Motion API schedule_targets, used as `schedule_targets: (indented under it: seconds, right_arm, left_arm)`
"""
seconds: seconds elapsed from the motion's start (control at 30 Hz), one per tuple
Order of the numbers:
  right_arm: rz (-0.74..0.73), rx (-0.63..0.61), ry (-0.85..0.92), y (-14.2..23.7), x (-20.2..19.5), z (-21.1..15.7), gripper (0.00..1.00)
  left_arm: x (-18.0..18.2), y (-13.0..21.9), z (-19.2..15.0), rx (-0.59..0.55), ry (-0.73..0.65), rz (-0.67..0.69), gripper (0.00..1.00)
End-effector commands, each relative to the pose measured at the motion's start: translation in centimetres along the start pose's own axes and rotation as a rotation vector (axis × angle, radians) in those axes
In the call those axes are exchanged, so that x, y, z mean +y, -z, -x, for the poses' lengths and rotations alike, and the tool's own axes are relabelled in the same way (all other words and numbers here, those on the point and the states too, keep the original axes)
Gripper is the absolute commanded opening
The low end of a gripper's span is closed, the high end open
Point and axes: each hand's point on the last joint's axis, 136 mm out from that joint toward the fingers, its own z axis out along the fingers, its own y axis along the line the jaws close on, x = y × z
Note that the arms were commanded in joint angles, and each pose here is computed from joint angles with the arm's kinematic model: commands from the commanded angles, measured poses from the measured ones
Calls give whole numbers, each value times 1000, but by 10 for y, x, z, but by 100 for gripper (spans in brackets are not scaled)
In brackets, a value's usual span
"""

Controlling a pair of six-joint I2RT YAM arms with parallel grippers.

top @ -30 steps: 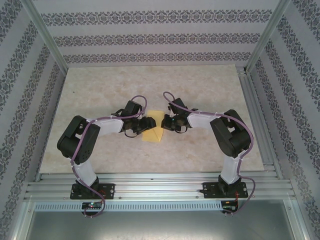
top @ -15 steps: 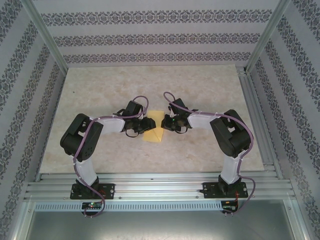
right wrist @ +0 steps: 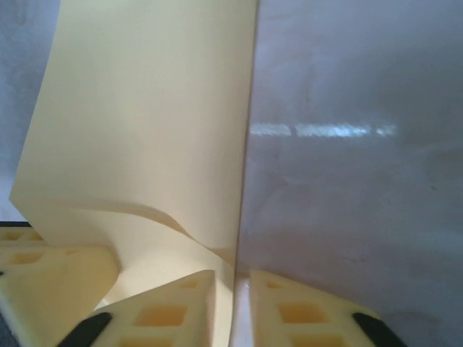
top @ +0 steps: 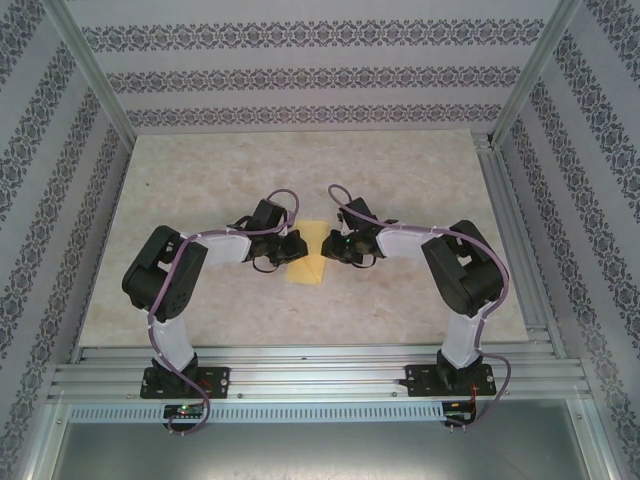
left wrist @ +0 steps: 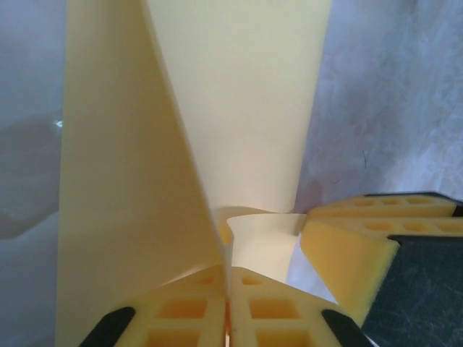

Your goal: Fold a paper plane with a square sheet of paper (pick it up from the middle)

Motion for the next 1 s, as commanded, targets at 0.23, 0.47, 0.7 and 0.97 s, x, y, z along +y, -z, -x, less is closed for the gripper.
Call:
schedule_targets:
  seconds: [0.23,0.47,0.7,0.97]
  right_arm:
    - [-116,-331,7,96,-9,33,70]
    - [-232,-493,13,140,-31,39,90]
    - [-290,-598,-35,164,-52,37,98]
    - [-309,-611,-121,168,-72,30,98]
  left_arm:
    - [-14,55,23,-114,-187,160,4]
    - [-1,137,42,-190,-334,539,6]
    - [-3,178,62,-270,-504,875,6]
    - [17,132,67,-232,-614,1136,7]
